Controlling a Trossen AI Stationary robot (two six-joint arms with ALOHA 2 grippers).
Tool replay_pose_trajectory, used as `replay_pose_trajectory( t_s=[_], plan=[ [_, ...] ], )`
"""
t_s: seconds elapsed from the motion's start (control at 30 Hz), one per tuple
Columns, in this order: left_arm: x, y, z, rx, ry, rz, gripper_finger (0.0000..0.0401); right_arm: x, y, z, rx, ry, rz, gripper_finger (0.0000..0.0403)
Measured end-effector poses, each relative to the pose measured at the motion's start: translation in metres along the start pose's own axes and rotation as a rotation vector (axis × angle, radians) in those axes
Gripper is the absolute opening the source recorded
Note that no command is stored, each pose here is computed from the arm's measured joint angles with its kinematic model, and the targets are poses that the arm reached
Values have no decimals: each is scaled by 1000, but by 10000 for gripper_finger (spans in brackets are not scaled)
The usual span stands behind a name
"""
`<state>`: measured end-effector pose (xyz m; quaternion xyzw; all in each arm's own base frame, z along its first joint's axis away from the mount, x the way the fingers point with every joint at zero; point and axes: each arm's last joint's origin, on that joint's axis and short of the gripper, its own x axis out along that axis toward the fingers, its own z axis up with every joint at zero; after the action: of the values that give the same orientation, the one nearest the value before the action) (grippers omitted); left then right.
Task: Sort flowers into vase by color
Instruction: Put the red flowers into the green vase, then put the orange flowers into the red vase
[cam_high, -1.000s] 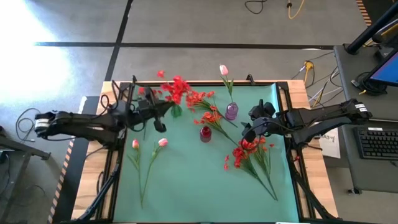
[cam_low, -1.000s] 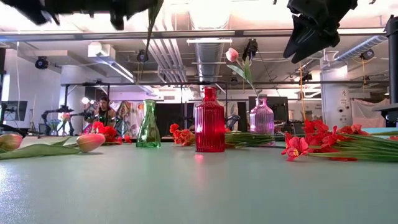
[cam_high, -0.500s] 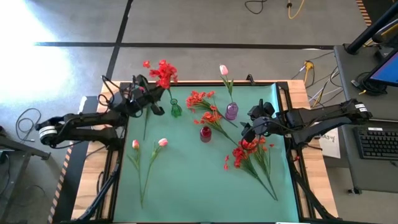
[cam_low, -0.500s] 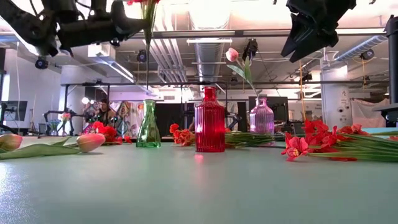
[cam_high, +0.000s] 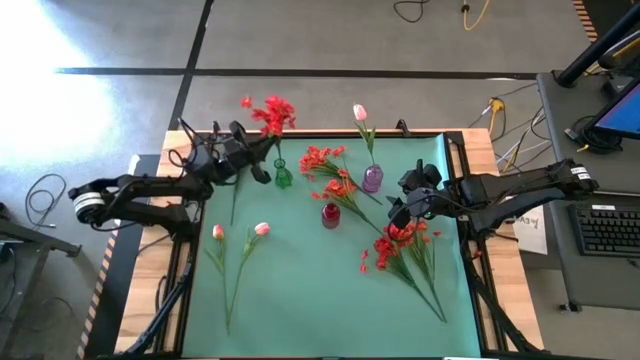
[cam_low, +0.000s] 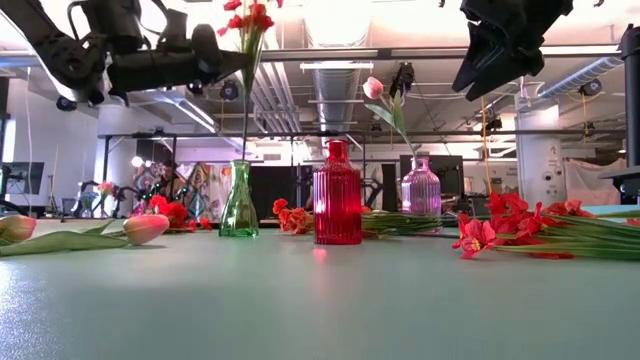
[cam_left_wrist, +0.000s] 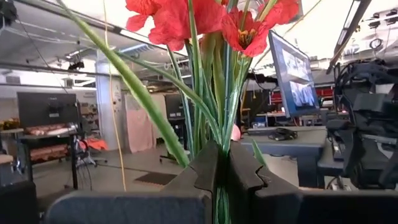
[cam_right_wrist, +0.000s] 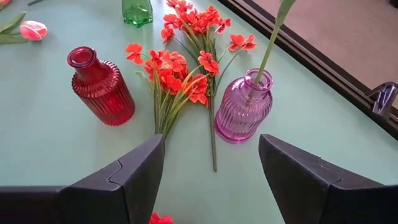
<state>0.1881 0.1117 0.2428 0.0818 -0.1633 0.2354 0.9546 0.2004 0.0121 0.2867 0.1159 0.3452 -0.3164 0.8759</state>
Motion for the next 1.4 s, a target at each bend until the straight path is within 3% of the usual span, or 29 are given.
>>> replay_pose_trajectory(
  t_s=[0.63, 1.13, 1.4],
  plan=[
    [-6, 0, -11, -100, 58, 36, 3, 0, 0, 0, 1, -1, 2, 276],
    [-8, -1, -16, -121, 126, 34, 96, 0, 0, 0, 1, 1, 4, 286],
    [-14, -1, -13, -135, 197, 33, 124, 0, 0, 0, 2, 2, 6, 297]
  ],
)
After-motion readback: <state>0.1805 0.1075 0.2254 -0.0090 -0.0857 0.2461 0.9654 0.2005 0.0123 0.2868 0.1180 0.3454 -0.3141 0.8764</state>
